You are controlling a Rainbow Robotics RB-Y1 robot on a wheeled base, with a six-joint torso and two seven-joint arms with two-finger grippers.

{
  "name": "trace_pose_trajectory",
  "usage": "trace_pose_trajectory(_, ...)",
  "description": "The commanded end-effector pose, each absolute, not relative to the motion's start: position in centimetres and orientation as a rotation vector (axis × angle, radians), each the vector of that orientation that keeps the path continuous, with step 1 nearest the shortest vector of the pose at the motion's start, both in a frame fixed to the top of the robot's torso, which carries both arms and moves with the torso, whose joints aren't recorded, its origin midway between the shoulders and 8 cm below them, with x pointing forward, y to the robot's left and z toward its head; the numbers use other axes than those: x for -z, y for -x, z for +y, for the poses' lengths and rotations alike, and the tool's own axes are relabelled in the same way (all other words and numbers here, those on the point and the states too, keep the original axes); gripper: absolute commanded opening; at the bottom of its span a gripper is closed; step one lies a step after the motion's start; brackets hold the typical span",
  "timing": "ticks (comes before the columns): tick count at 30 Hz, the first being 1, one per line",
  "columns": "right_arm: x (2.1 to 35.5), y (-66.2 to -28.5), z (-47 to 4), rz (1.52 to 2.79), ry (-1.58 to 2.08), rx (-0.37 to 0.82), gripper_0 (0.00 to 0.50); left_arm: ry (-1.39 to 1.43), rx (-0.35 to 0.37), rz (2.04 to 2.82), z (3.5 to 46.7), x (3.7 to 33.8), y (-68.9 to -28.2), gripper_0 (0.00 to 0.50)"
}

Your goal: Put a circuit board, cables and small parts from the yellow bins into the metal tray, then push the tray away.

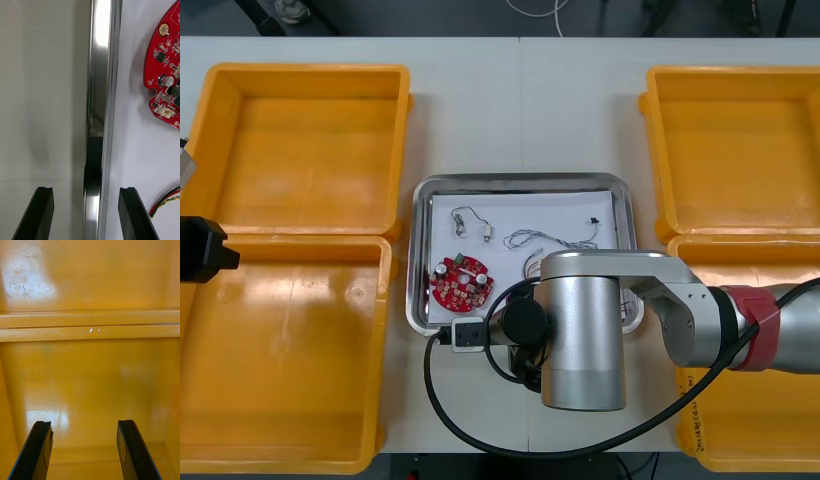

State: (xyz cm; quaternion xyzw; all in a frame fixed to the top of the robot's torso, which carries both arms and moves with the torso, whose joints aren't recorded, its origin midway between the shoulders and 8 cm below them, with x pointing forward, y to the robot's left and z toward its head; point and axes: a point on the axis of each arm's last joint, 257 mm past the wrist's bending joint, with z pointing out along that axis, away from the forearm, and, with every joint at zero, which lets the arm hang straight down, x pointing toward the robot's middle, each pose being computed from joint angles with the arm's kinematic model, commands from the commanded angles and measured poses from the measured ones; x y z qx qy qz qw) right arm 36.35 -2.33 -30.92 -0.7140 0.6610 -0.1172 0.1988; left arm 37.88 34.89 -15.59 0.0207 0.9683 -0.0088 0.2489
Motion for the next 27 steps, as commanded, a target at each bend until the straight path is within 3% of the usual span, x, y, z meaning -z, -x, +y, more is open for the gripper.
trace_pose_trajectory(1,30.32,-36.28,-1.00,1.820,1.980,0.318,0.500,-0.136,-0.061,2.612,36.31,14.22,-37.48,0.500)
trace_pose_trajectory(23,31.09,-36.71,-0.67,1.841,1.965,0.319,0.500,-0.136,-0.061,2.612,36.31,14.22,-37.48,0.500)
trace_pose_trajectory(24,31.11,-36.74,-0.70,1.844,1.963,0.320,0.458,-0.136,-0.061,2.612,36.31,14.22,-37.48,0.500)
trace_pose_trajectory(25,30.99,-36.79,-0.63,1.843,1.960,0.319,0.359,-0.136,-0.061,2.612,36.31,14.22,-37.48,0.500)
trace_pose_trajectory(26,31.06,-36.78,-0.69,1.847,1.958,0.319,0.296,-0.136,-0.061,2.612,36.31,14.22,-37.48,0.500)
trace_pose_trajectory(27,31.06,-36.78,-0.69,1.850,1.955,0.318,0.178,-0.136,-0.061,2.612,36.31,14.22,-37.48,0.500)
